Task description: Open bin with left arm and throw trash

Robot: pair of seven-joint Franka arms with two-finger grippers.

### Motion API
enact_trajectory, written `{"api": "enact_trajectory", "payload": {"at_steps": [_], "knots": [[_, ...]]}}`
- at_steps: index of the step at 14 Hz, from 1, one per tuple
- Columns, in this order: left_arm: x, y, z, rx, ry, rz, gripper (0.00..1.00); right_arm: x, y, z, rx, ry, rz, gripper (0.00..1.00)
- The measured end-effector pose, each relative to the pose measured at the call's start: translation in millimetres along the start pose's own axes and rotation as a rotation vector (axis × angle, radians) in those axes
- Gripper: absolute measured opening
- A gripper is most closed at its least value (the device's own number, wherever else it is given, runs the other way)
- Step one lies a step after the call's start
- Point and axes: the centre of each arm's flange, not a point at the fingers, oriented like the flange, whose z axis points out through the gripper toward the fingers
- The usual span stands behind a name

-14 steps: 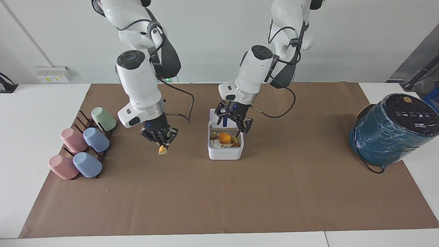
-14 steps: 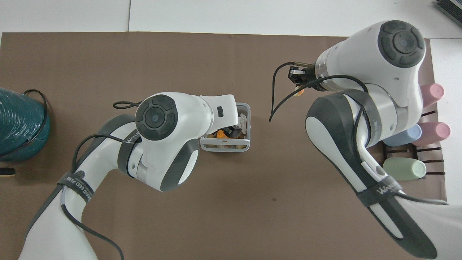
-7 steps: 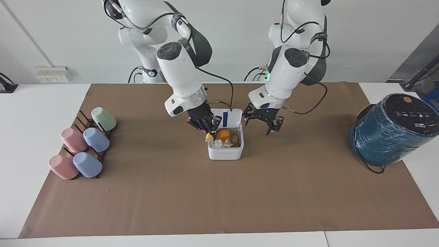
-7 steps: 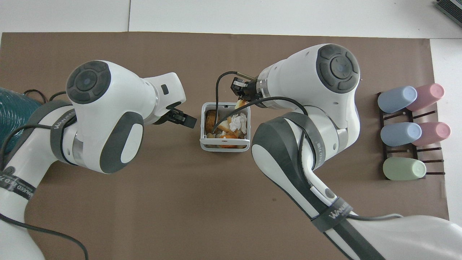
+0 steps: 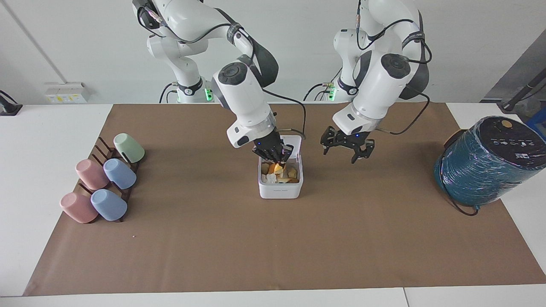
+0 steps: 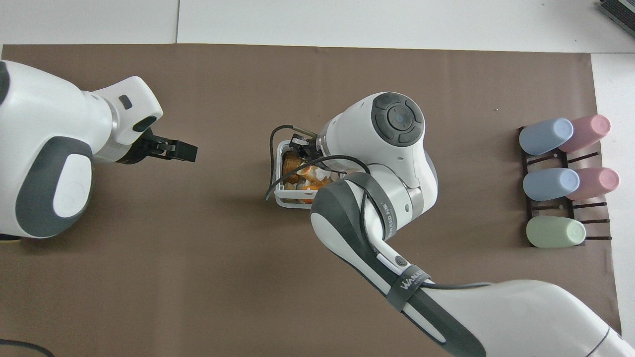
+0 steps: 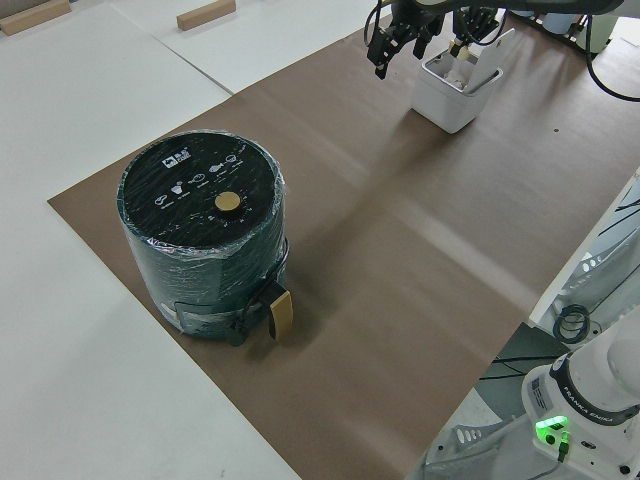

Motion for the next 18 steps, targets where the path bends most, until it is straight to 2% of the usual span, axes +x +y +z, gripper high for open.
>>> {"api": "enact_trajectory", "payload": {"at_steps": [4, 5, 7, 8, 13, 18], "knots": [[-9.8, -45.0, -43.9, 0.045, 0.000, -0.056, 1.00, 0.3, 2.4, 4.6, 0.005, 0.006, 0.003, 0.59], [-10.3, -48.7, -56.7, 0.058, -0.004, -0.054, 1.00, 0.3, 2.5, 4.9, 0.006, 0.007, 0.003, 0.74], [-13.5, -50.1, -83.7, 0.084, -0.024, -0.046, 1.00, 0.3, 2.6, 5.0, 0.005, 0.007, 0.003, 0.94], [-15.3, -48.4, -98.4, 0.089, -0.028, -0.044, 1.00, 0.3, 2.6, 5.0, 0.005, 0.007, 0.003, 1.00], [-25.9, -42.0, -144.9, 0.095, -0.058, -0.041, 1.00, -1.1, 1.5, 4.1, 0.006, 0.008, -0.006, 1.00], [-35.2, -42.1, -143.5, 0.091, -0.100, -0.044, 1.00, -17.3, -9.2, 6.1, -0.016, 0.026, -0.140, 1.00]]}}
